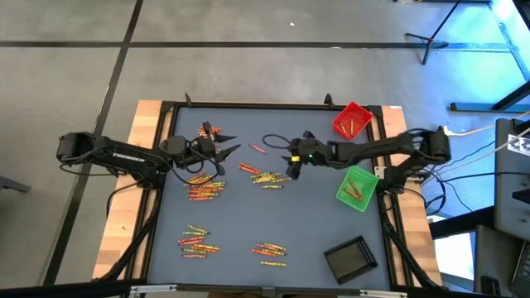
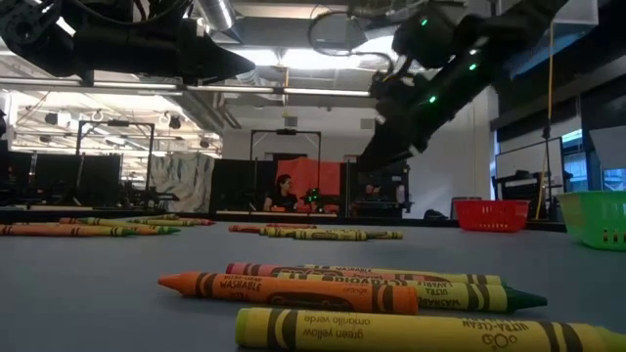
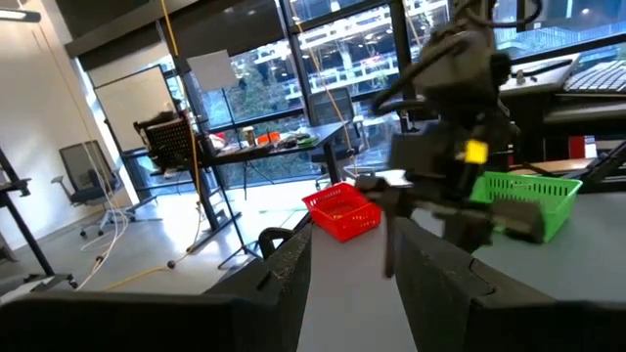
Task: Sort crayons
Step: Put the red crayon into the black bin
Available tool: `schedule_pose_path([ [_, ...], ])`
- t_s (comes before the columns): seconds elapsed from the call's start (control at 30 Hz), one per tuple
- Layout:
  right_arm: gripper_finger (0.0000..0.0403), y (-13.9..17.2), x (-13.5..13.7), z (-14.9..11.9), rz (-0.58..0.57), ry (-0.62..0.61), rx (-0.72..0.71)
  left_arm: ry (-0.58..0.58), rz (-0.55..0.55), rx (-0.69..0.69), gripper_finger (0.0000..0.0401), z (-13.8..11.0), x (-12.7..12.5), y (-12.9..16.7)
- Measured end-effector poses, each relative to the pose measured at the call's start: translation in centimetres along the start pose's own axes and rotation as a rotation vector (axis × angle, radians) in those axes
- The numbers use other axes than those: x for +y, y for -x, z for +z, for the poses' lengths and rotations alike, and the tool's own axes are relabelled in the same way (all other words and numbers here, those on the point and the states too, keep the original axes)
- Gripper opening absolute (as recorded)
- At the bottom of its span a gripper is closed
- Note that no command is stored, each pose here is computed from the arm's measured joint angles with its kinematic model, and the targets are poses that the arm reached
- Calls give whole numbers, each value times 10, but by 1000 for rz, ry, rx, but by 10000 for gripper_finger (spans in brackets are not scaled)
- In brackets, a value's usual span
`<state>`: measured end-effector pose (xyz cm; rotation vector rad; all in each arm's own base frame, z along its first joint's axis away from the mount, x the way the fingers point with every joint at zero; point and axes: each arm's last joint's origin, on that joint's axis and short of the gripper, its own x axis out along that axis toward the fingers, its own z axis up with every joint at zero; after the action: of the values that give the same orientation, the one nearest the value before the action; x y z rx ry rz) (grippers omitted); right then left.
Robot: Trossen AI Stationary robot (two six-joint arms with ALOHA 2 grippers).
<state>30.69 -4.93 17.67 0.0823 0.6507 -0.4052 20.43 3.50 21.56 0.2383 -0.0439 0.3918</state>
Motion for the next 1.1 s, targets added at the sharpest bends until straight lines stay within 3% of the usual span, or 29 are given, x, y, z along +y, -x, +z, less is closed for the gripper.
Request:
schedule_pose_path([
  [0.73,186,-113,-13,19,74,1,118,-1,2,5,127,-1,1,0],
  [0.97,185,-129,-12,10,109,-4,167,-2,6,8,128,-1,1,0],
  [1.1,158,-129,-12,9,107,-6,183,-1,6,6,127,-1,1,0],
])
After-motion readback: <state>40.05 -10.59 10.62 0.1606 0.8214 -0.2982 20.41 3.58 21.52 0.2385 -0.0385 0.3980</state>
